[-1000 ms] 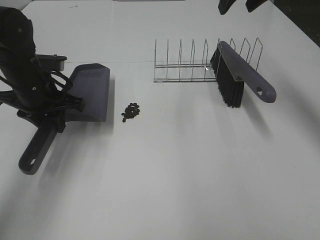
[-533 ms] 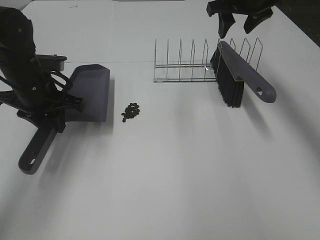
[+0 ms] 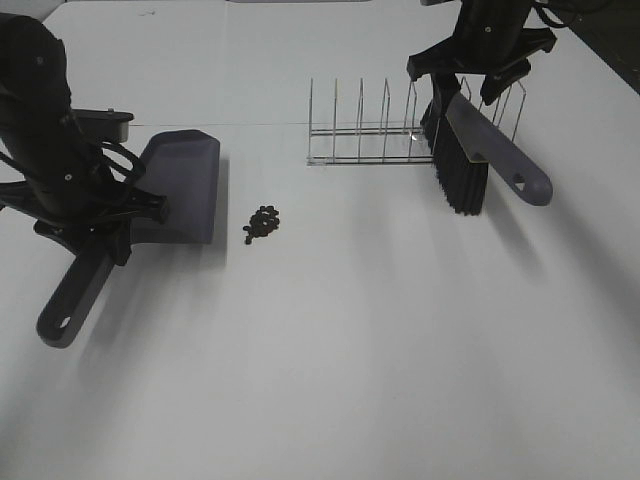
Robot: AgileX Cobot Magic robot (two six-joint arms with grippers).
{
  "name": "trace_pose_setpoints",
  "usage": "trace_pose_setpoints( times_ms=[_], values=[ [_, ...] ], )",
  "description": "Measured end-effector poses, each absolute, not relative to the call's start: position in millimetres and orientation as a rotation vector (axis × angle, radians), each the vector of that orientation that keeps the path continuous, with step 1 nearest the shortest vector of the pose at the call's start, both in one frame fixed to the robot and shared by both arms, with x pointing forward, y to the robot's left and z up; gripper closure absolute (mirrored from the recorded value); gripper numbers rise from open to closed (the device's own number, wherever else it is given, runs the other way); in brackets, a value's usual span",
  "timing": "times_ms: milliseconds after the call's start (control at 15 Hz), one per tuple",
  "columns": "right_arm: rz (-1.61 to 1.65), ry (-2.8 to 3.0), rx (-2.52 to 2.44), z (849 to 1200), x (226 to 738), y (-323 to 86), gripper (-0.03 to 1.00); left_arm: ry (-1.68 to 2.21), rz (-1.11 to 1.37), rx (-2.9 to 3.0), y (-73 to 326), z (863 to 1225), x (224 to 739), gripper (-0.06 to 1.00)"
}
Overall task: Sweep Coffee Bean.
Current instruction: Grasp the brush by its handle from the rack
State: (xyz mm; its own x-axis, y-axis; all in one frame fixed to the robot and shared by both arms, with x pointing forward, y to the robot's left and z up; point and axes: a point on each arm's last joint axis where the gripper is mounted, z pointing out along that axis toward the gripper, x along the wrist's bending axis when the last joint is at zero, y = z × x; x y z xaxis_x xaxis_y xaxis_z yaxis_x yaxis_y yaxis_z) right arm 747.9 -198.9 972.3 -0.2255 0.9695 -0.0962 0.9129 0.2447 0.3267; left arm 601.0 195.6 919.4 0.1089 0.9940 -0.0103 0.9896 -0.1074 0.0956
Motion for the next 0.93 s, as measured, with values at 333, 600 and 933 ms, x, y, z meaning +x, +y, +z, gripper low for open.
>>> trace_pose_setpoints(
  times_ms=[333,600,933],
  values=[
    [0.277,2.231,1.752,950.7,754.5,-198.8,0.40,2.045,0.085,2.279,195.5,919.4,601.0,0.58],
    [0.261,2.210,1.780,931.1,760.5,-207.2,0.40,2.046,0.084,2.278,195.5,919.4,601.0,0.58],
    [0.308,2.190,1.859,914.2,767.6,-229.4,0.43,2.046,0.084,2.278,195.5,919.4,601.0,0.58]
  ],
)
